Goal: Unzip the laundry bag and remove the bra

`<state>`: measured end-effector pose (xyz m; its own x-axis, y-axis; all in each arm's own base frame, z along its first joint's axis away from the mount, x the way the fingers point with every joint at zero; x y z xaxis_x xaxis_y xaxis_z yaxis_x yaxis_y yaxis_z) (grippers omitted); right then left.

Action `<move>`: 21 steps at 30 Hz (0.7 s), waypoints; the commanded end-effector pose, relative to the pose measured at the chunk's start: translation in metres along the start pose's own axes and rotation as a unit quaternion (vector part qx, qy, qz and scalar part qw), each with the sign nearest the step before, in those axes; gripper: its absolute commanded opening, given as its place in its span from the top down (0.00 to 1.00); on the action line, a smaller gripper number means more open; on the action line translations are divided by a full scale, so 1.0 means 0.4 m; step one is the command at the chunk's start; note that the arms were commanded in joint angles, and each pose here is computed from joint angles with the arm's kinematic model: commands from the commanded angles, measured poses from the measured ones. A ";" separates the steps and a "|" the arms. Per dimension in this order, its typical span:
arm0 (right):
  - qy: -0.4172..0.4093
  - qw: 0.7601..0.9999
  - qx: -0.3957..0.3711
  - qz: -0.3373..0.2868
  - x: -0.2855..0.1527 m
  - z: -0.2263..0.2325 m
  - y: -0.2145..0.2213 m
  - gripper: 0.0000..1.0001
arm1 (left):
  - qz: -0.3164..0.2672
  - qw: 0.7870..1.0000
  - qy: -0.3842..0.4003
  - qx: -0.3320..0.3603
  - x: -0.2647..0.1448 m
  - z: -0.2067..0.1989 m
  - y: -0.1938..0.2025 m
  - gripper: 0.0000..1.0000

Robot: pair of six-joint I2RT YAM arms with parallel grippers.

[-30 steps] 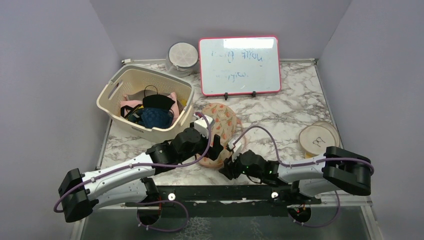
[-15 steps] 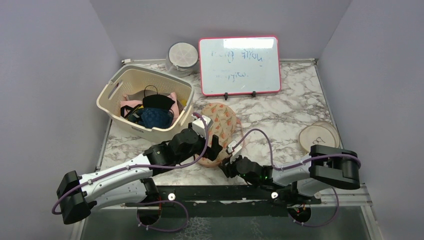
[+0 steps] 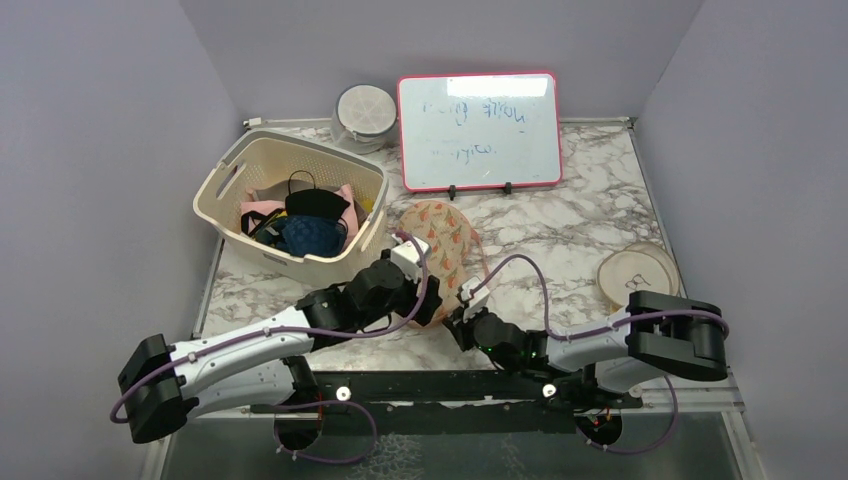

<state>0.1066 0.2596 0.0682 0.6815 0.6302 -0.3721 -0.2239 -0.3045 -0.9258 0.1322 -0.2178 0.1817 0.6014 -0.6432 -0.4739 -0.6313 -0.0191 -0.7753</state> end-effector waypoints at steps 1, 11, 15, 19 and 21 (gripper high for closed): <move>0.007 1.000 0.009 -0.001 -0.011 -0.003 -0.011 0.99 | 0.028 0.997 -0.032 0.068 0.038 0.039 0.048 0.29; -0.009 1.000 0.012 0.006 -0.030 -0.008 0.001 0.99 | 0.010 0.977 0.051 0.207 0.060 0.034 0.142 0.28; -0.010 1.000 0.012 0.007 -0.030 -0.008 -0.001 0.99 | 0.020 0.972 0.060 0.225 0.073 0.033 0.154 0.21; -0.015 1.000 0.012 0.003 -0.030 -0.006 -0.008 0.99 | 0.028 0.974 0.032 0.222 0.110 0.027 0.150 0.28; -0.014 1.000 0.012 0.003 -0.029 -0.006 -0.011 0.99 | 0.021 0.977 0.004 0.210 0.122 0.034 0.147 0.39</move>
<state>0.1023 0.2518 0.0738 0.6685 0.6373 -0.3833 -0.2458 -0.2971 -0.9227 0.1201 -0.2251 0.0979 0.5145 -0.6510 -0.5581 -0.4201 0.3759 -0.8259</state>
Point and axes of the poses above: each gripper's point midway between its finger pads, its own x axis out along the fingers, its own z axis along the line the jaws close on, y = z × x, the point moved 7 cm from there along -x, back along the fingers, and after that the axes turned 13 degrees about -x, right-handed, at the moved point
